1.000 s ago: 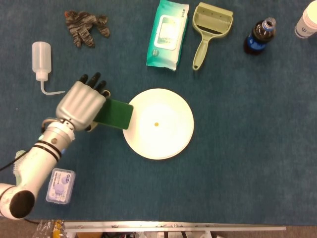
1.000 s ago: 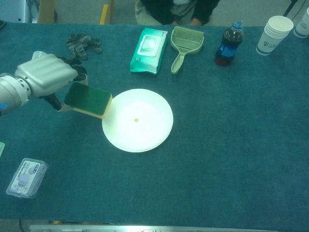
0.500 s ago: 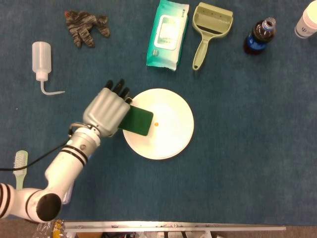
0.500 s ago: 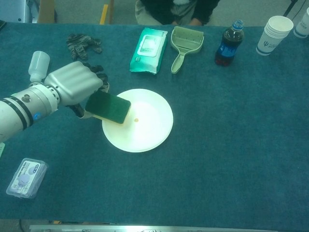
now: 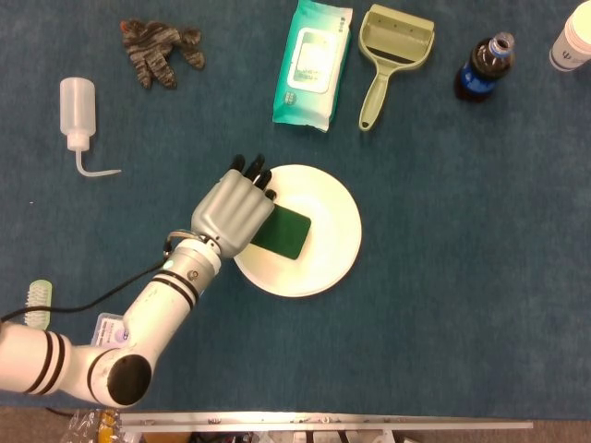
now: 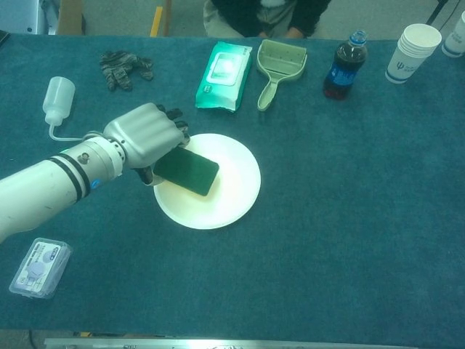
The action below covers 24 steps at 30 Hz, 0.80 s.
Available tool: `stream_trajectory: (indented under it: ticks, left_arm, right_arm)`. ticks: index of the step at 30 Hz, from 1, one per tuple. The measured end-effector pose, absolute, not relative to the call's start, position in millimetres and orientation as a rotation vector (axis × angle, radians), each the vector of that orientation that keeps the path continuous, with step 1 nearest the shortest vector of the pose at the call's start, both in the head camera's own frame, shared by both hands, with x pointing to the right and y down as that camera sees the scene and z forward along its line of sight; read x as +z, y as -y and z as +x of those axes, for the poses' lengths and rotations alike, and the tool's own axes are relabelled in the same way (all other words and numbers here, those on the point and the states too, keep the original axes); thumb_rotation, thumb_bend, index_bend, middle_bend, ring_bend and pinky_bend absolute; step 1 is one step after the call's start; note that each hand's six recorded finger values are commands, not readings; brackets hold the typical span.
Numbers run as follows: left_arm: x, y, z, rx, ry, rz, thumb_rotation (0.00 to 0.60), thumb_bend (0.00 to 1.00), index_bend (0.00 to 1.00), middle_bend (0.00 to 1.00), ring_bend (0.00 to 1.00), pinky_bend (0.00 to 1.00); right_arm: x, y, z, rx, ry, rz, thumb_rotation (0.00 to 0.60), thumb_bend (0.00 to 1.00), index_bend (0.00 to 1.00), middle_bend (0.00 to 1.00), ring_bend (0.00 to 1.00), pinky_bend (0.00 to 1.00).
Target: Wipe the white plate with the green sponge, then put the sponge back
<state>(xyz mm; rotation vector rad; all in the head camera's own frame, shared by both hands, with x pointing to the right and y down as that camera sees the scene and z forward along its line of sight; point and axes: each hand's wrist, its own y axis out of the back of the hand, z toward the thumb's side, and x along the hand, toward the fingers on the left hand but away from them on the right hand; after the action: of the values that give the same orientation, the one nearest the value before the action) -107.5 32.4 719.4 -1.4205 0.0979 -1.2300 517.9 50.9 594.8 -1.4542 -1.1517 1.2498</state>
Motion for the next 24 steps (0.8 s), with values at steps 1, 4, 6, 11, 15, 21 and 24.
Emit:
stream_trajectory:
  ticks: [1, 4, 6, 11, 15, 21, 24]
  left_arm:
    - [720.6, -31.8, -106.2, -1.229, -0.094, -1.413, 0.474, 0.24, 0.42, 0.18, 0.08, 0.17]
    - [724.2, -31.0, -105.4, -1.237, -0.084, -1.401, 0.468, 0.24, 0.42, 0.18, 0.08, 0.17]
    - [726.1, -30.8, -105.7, -1.243, -0.08, -1.396, 0.468, 0.24, 0.42, 0.18, 0.08, 0.17]
    - [730.8, -30.8, -107.1, -1.256, -0.054, -1.366, 0.465, 0.24, 0.42, 0.18, 0.08, 0.17]
    - [734.9, -30.7, -107.3, -1.265, -0.024, -1.338, 0.468, 0.24, 0.43, 0.18, 0.08, 0.17]
    - [735.9, -27.2, -110.6, -1.284, -0.01, -1.298, 0.478, 0.24, 0.43, 0.18, 0.08, 0.17]
    - [732.6, -25.5, -113.2, -1.291, -0.011, -1.279, 0.478, 0.24, 0.43, 0.18, 0.08, 0.17]
  right_arm:
    - [594.6, -50.9, 518.6, 1.25, 1.153, -1.453, 0.6, 0.18, 0.34, 0.4, 0.27, 0.31]
    - [593.5, -51.2, 520.3, 1.251, 1.157, -1.449, 0.6, 0.18, 0.34, 0.4, 0.27, 0.31]
    - [592.8, -51.5, 521.0, 1.252, 1.158, -1.447, 0.6, 0.18, 0.34, 0.4, 0.27, 0.31]
    - [592.3, -52.2, 521.7, 1.251, 1.16, -1.447, 0.6, 0.18, 0.34, 0.4, 0.27, 0.31]
    - [592.1, -52.9, 522.9, 1.251, 1.167, -1.446, 0.6, 0.18, 0.34, 0.4, 0.27, 0.31]
    - [590.2, -53.9, 525.6, 1.253, 1.174, -1.439, 0.6, 0.18, 0.34, 0.4, 0.27, 0.31]
    - [589.6, -53.7, 525.9, 1.25, 1.178, -1.437, 0.6, 0.18, 0.34, 0.4, 0.27, 0.31]
